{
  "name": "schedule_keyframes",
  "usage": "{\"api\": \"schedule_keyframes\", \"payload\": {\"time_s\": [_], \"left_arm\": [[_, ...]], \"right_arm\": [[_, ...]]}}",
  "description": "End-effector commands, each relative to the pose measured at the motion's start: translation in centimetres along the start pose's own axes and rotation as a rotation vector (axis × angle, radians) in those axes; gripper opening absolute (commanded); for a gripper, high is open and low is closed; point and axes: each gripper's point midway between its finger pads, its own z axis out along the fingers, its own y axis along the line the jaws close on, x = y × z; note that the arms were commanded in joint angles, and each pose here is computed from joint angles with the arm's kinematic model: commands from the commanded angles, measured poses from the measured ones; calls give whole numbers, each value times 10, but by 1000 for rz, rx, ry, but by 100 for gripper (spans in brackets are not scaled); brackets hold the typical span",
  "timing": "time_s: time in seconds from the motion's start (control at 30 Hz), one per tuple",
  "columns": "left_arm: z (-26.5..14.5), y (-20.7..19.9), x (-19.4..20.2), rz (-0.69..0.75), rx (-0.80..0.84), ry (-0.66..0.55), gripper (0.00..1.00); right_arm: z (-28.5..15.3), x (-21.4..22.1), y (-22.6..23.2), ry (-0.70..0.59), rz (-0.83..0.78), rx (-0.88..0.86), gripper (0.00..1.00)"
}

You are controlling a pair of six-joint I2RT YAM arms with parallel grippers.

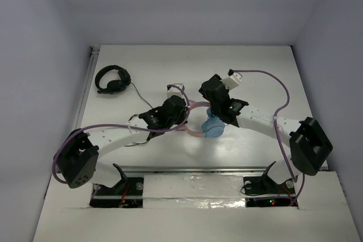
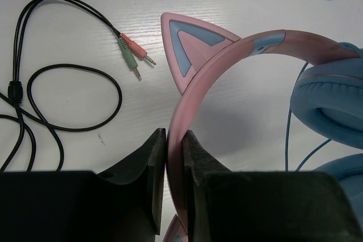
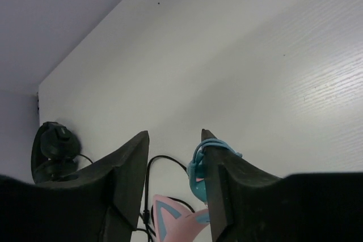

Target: Wrap the headphones

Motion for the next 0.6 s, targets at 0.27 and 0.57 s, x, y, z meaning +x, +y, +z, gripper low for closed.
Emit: {"api": "schedule_keyframes", "payload": {"time_s": [0.27,0.57], "left_arm": [[-5,-45,-42,-14,131,-76,0],[-11,-52,-56,-1,142,-101,0]], "right_arm": [[10,-35,47,14,20,-127,74],[7,-26,62,201,142,-277,56]]}}
